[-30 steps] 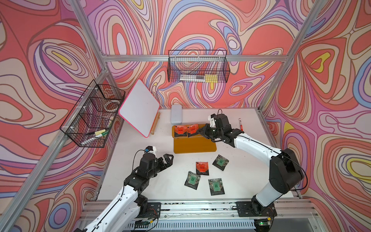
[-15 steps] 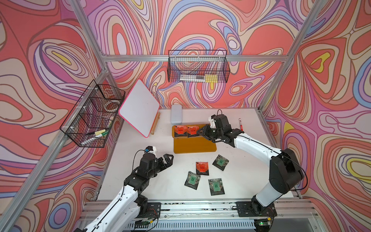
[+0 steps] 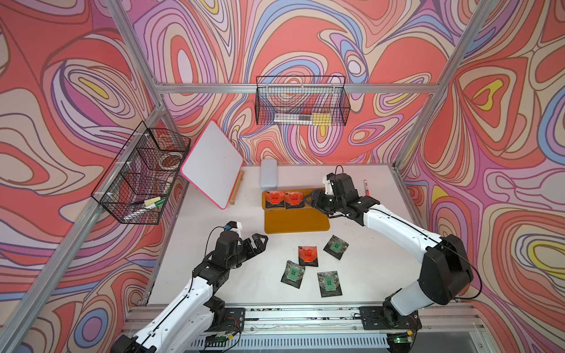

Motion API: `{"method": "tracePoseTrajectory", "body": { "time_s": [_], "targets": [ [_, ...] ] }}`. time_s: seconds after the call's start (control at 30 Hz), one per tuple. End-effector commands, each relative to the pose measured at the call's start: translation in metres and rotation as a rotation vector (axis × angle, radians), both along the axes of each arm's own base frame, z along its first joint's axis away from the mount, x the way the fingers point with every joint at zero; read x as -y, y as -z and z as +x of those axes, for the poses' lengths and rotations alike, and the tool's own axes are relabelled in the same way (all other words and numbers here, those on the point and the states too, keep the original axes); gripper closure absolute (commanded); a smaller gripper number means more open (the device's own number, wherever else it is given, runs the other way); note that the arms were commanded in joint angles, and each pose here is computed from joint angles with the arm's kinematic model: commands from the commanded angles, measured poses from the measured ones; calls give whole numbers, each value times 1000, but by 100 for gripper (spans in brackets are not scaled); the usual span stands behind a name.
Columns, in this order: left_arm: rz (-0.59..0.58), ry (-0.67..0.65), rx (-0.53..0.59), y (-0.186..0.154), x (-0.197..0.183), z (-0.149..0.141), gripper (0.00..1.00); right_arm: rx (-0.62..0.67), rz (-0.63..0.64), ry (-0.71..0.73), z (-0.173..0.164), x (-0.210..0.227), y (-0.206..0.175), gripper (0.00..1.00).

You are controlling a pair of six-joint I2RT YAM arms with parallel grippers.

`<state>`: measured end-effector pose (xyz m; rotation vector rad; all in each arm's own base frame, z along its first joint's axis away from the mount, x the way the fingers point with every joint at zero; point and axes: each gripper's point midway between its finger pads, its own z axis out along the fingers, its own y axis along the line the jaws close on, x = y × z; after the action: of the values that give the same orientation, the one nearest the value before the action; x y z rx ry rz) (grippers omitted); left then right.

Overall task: Place the tea bags on the shelf by color
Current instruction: Place the tea bag on the shelf, then pick up the tea bag from the center of the board.

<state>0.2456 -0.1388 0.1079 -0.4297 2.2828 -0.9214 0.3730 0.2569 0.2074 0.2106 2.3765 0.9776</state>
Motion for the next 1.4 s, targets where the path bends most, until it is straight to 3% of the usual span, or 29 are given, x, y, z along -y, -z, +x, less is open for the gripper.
{"method": "tracePoseTrajectory", "body": {
  "time_s": [0.0,0.27,0.6,1.27,1.37],
  "targets": [
    [-65,45,27,-7,17,1,1,35,-67,-15,-17,17,0,48],
    [-34,118,28,-2,55,0,1,51,-111,-85,-70,42,11,49],
    [-23,184,9,7,96,0,5,-47,-95,-107,-118,58,47,50],
    [-7,247,-89,34,152,-16,15,-247,2,-78,-148,55,117,55],
    [-46,271,-67,22,170,-10,16,-281,-1,-76,-150,53,126,55]
  ]
}}
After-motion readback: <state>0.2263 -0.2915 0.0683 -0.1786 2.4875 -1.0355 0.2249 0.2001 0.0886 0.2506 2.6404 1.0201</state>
